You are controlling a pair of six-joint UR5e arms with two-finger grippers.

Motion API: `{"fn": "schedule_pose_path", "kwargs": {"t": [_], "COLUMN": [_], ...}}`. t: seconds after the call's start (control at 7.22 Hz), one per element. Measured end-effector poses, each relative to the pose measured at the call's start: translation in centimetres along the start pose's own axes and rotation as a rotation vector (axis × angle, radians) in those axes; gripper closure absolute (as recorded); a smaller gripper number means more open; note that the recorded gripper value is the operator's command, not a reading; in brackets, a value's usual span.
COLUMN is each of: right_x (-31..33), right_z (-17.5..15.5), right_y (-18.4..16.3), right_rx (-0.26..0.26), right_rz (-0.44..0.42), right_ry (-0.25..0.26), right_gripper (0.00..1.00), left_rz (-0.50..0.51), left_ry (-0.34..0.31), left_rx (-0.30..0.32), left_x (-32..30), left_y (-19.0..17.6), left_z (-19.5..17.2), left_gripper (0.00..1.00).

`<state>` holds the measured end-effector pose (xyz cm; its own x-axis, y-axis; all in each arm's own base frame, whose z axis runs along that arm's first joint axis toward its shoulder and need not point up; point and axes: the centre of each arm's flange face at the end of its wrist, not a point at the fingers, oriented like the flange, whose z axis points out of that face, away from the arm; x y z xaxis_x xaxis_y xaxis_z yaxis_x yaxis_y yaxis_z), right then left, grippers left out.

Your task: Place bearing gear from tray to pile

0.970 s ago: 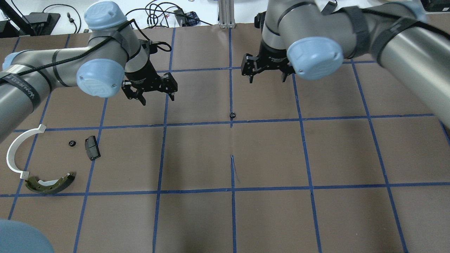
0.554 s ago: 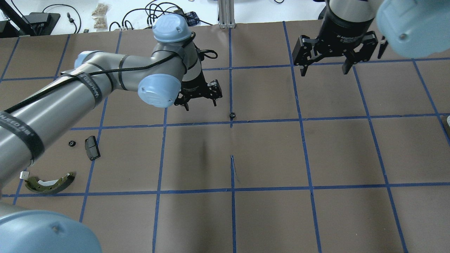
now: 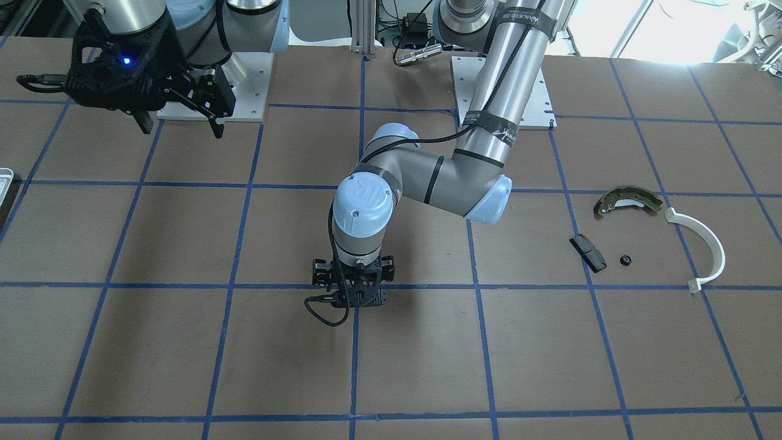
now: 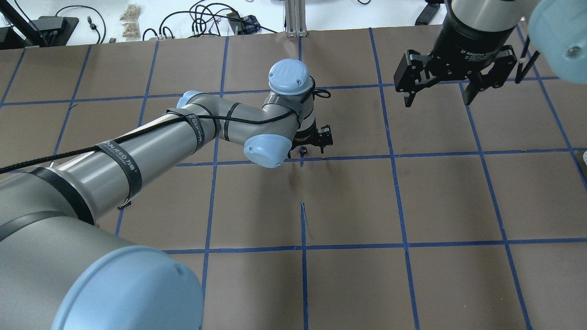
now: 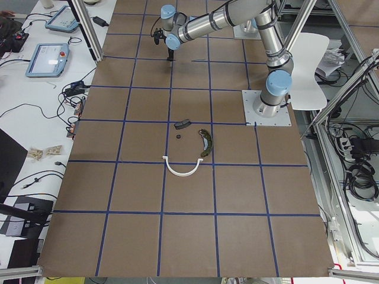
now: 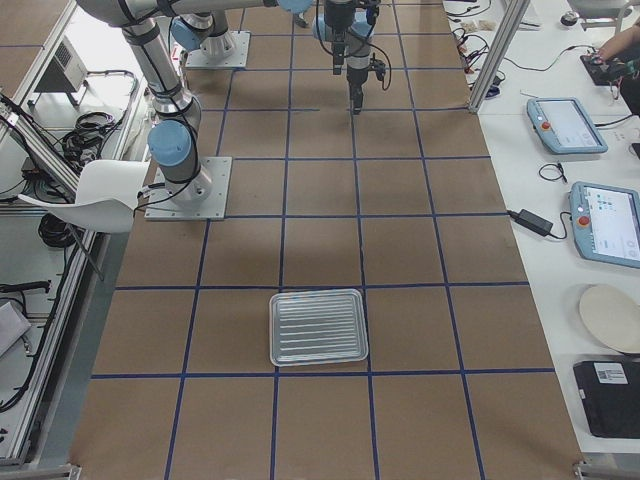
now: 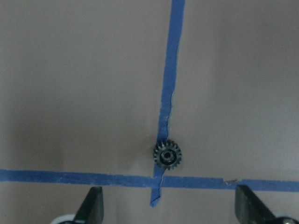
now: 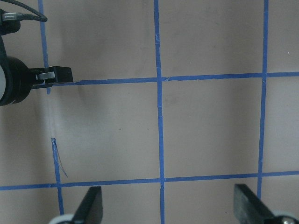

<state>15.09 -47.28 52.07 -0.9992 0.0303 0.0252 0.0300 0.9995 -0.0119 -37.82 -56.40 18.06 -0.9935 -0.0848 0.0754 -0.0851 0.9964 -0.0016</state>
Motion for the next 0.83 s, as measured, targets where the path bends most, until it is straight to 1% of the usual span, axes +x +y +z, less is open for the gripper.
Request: {"fn": "schedule_pose_path", "kwargs": {"t": [0.14, 0.28, 0.42, 0.55, 0.69, 0.83], "right_x": [-0.08, -0.15, -0.18, -0.20, -0.21, -0.21], "right_z": [0.00, -0.03, -0.13, -0.24, -0.33, -0.31], "right_y": [0.00, -0.01, -0.05, -0.19, -0.33, -0.40], "right_rx": [0.001, 0.003, 0.011, 0.025, 0.037, 0.042], "right_rz": [0.001, 0.002, 0.004, 0.006, 0.010, 0.012], "right_ry": [-0.006, -0.011, -0.014, -0.016, -0.017, -0.017], "right_gripper": [0.00, 0.00, 0.00, 0.00, 0.00, 0.00], "left_rz": [0.001, -0.002, -0.006, -0.007, -0.008, -0.009], "left_ry": [-0.005, -0.016, -0.021, -0.022, -0.022, -0.022], "left_rx": [0.006, 0.011, 0.010, 0.008, 0.008, 0.009], "left_x": [0.26, 0.35, 0.40, 0.42, 0.41, 0.39], "left_y": [-0.44, -0.77, -0.88, -0.92, -0.94, -0.96], "left_z": [0.30, 0.60, 0.84, 0.92, 0.92, 0.87], "left_gripper": [0.19, 0.47, 0.68, 0.82, 0.89, 1.00]}}
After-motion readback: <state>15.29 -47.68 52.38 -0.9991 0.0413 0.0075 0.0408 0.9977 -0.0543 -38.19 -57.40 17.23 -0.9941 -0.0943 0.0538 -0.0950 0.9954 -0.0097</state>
